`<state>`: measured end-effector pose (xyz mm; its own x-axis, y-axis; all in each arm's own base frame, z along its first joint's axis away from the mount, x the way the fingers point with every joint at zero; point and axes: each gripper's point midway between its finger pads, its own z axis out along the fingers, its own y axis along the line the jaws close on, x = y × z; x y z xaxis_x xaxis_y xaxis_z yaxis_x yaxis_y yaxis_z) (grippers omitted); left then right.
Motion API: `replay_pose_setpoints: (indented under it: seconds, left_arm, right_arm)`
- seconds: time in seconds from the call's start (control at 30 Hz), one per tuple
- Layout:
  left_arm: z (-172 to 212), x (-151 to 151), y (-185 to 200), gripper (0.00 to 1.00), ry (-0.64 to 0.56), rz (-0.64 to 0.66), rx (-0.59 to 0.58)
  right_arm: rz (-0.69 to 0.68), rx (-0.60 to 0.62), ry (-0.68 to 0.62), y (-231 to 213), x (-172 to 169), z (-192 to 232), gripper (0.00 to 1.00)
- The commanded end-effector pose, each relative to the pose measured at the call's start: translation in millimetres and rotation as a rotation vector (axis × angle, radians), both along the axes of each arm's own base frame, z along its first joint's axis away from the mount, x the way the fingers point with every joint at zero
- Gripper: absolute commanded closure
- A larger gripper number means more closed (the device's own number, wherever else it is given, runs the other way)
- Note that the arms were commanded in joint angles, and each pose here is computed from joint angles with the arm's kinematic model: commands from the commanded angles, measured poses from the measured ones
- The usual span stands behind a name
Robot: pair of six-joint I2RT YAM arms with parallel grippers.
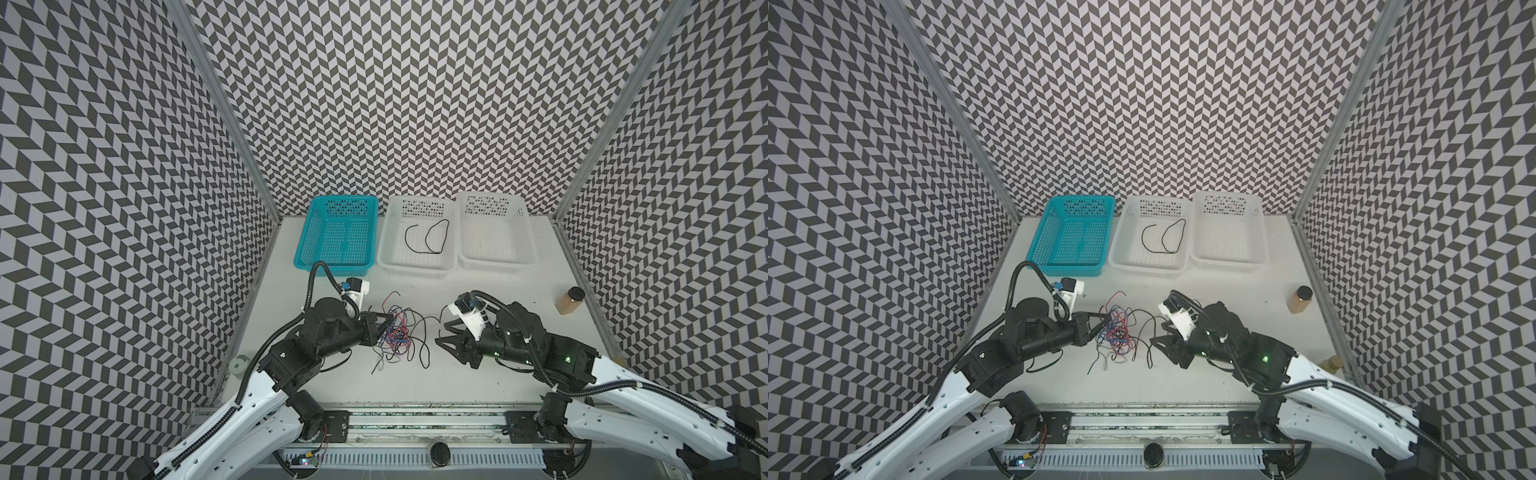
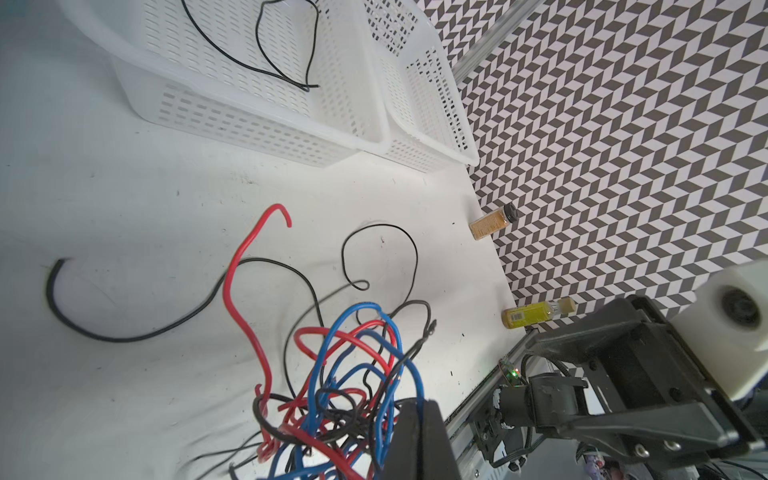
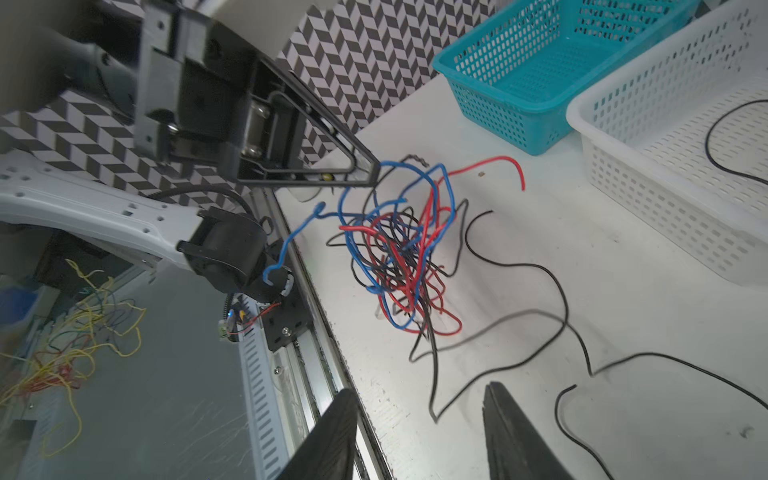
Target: Untangle the cables
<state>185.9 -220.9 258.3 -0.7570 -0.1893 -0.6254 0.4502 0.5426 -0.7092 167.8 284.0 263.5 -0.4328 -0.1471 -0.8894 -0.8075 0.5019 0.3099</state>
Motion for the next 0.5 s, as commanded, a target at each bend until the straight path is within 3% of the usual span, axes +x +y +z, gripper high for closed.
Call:
replay_pose_setpoints:
  seconds: [0.0, 0.1, 0.47]
  left_arm:
    - [40, -3, -4, 1.0, -0.077, -0.029, -0.089]
    - [43, -4, -4, 1.0, -0.08, -0.027, -0.104]
    - [33, -4, -8, 1.0, -0.05, -0.038, -0.113]
  right_arm:
    - [0.088, 0.098, -0.017, 27, -1, 25, 0.52]
    - [0.014, 0.067, 0.036, 35, 18, 15, 0.57]
    - [0.083, 0.152, 0.005, 64, 15, 22, 0.61]
